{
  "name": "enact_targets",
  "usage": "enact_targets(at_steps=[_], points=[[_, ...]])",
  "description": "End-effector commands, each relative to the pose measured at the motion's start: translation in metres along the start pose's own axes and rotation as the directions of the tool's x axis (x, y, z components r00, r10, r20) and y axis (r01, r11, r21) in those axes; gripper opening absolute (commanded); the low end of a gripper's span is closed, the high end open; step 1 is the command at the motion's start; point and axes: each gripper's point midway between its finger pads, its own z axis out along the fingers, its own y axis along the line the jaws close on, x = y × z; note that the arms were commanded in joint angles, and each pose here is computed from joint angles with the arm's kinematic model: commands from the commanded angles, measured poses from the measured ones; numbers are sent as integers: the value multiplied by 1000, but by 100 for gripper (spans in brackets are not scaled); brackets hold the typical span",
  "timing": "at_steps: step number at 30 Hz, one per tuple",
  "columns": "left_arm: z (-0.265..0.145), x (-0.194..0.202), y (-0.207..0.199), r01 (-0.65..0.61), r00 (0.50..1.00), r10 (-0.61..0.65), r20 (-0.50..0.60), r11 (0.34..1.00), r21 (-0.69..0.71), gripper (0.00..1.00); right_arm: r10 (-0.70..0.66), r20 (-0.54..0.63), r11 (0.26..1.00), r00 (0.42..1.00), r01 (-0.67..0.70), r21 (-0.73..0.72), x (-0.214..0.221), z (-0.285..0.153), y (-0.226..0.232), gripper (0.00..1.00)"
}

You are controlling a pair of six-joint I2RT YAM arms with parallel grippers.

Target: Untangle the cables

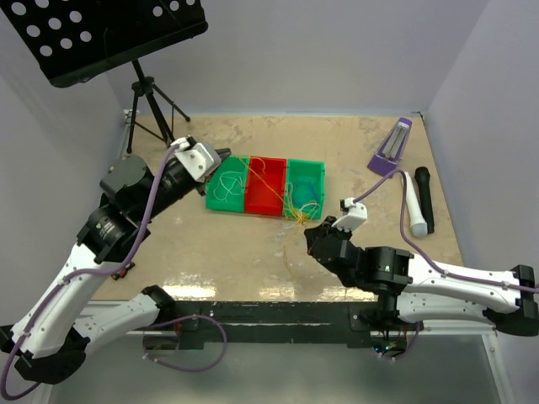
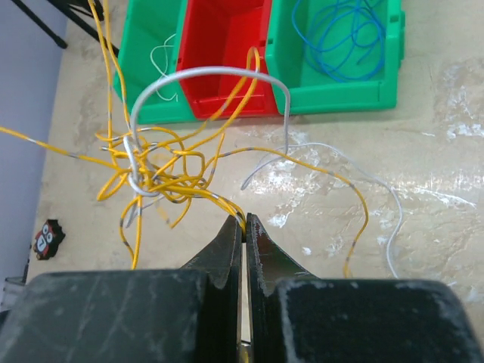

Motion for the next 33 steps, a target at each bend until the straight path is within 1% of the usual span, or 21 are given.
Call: enact_targets(at_steps=[1, 4, 6, 10, 11, 12, 13, 14, 15, 16, 17, 18, 19, 20, 21, 22, 25, 26, 28, 29, 33], points=[[-41, -64, 87, -54, 985, 119, 123, 898, -436, 0, -9, 15, 992, 1000, 7, 124, -3, -3, -26, 0], [-63, -86, 114, -55, 974, 172, 151, 817, -575, 0, -14, -10, 990, 1000, 15, 142, 4, -2, -30, 0], [-81, -104, 133, -40, 963, 207, 173, 743, -668, 0, -17, -27, 989, 999, 21, 148, 8, -3, -34, 0], [-107, -128, 157, -62, 948, 281, 151, 626, -777, 0, -18, -56, 988, 998, 27, 152, 14, -4, -36, 0], [-112, -134, 160, -56, 945, 289, 155, 610, -790, 0, -11, -60, 989, 998, 20, 148, 15, -4, -34, 0], [-114, -138, 160, -55, 941, 296, 163, 610, -790, 0, -11, -59, 990, 998, 19, 143, 14, -4, -32, 0], [-109, -139, 157, -70, 940, 300, 161, 633, -771, 0, -8, -47, 992, 999, 13, 123, 11, -3, -26, 0], [-97, -138, 147, -99, 939, 303, 164, 693, -714, 1, -5, -51, 997, 999, 9, 83, 9, -4, -18, 0], [-78, -125, 130, -146, 948, 288, 135, 773, -617, 6, -9, -53, 999, 999, 12, 42, 8, -4, -11, 0], [-58, -113, 103, -186, 952, 278, 132, 863, -470, 14, -1, -43, 1000, 999, 1, -1, 4, -5, -2, 0], [-40, -90, 71, -228, 959, 266, 96, 929, -290, 16, -12, -34, 999, 999, 11, -42, 0, -6, 6, 0], [-30, -66, 41, -232, 967, 244, 74, 963, -134, 22, -6, -29, 996, 1000, 4, -89, -4, -8, 15, 0], [-25, -48, 14, -221, 973, 221, 74, 975, 1, 30, -14, -28, 991, 1000, 10, -135, -7, -11, 25, 0], [-23, -28, -8, -200, 979, 195, 62, 974, 103, 32, -27, -23, 986, 999, 23, -164, -10, -13, 30, 0], [-23, -11, -26, -165, 986, 159, 49, 971, 173, 40, -38, -21, 980, 999, 33, -195, -12, -15, 36, 0], [-23, 2, -42, -150, 989, 144, 44, 957, 248, 45, -54, -18, 975, 998, 49, -218, -13, -16, 41, 0], [-16, 39, -81, -42, 998, 58, -27, 907, 420, 56, -83, -7, 956, 996, 78, -283, -17, -20, 54, 0], [-15, 45, -88, -5, 999, 28, -45, 894, 449, 60, -91, -3, 948, 996, 85, -305, -17, -21, 59, 0], [-8, 54, -100, 56, 997, -20, -77, 862, 504, 63, -109, 5, 936, 994, 104, -335, -17, -22, 65, 0], [-5, 53, -103, 69, 997, -37, -71, 852, 519, 63, -116, 7, 930, 993, 111, -351, -17, -23, 69, 0], [6, 58, -110, 66, 998, -45, -52, 836, 545, 63, -117, 24, 904, 993, 117, -412, -20, -28, 81, 0]])
